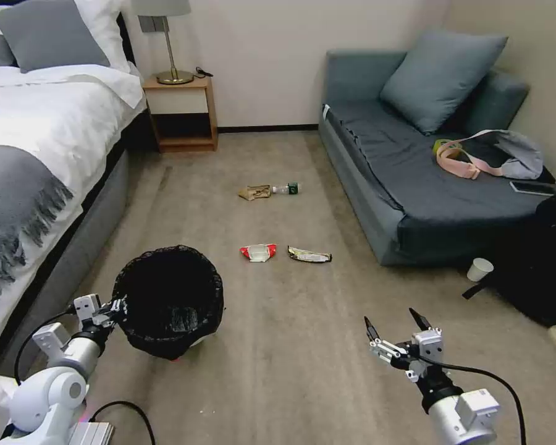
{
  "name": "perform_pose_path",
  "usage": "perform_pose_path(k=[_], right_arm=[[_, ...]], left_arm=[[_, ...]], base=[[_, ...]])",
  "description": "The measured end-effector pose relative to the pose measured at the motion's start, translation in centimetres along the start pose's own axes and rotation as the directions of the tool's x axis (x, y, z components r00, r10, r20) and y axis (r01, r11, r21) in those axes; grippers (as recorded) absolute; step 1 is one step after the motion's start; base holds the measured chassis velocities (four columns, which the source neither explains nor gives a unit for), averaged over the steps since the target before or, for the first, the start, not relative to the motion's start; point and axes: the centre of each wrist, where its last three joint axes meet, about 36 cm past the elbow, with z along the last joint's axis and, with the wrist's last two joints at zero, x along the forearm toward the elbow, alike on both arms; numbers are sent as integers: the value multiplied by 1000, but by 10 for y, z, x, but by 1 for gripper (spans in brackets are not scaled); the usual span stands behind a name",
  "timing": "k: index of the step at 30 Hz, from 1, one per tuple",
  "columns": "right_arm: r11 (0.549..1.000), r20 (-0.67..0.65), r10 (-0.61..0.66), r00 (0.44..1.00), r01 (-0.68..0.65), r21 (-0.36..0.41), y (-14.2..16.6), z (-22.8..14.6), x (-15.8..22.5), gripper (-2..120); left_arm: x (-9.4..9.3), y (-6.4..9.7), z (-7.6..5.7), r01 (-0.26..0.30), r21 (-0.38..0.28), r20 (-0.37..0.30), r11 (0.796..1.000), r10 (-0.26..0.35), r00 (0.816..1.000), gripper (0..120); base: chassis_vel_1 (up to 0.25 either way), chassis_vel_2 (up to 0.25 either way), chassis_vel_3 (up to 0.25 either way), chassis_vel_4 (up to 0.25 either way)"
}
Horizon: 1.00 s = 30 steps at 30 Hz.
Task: Pick up the trash bin, then pick up the garbage on the floor and place it into the trash bin.
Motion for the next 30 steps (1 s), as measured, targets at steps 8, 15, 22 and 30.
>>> perform_pose_path(k=[8, 15, 22, 30], right_arm=[[1000, -1, -4, 1000, 4, 0, 0, 1, -1, 100], [1000, -1, -5, 1000, 5, -6, 0, 2, -1, 100], [1000, -2, -5, 1000, 5, -6, 0, 2, -1, 100], [1000, -4, -4, 1000, 3, -4, 0, 4, -2, 100]], left_arm=[[0, 0, -3, 1, 0, 13, 1000, -1, 1000, 4], [0, 1, -2, 2, 4, 19, 1000, -2, 1000, 4], [0, 0, -2, 1, 7, 23, 1000, -2, 1000, 4], [-2, 4, -8, 6, 11, 36, 1000, -7, 999, 4]], base=[[0, 0, 0, 0], [0, 0, 0, 0], [0, 0, 0, 0], [-35, 28, 33, -32]])
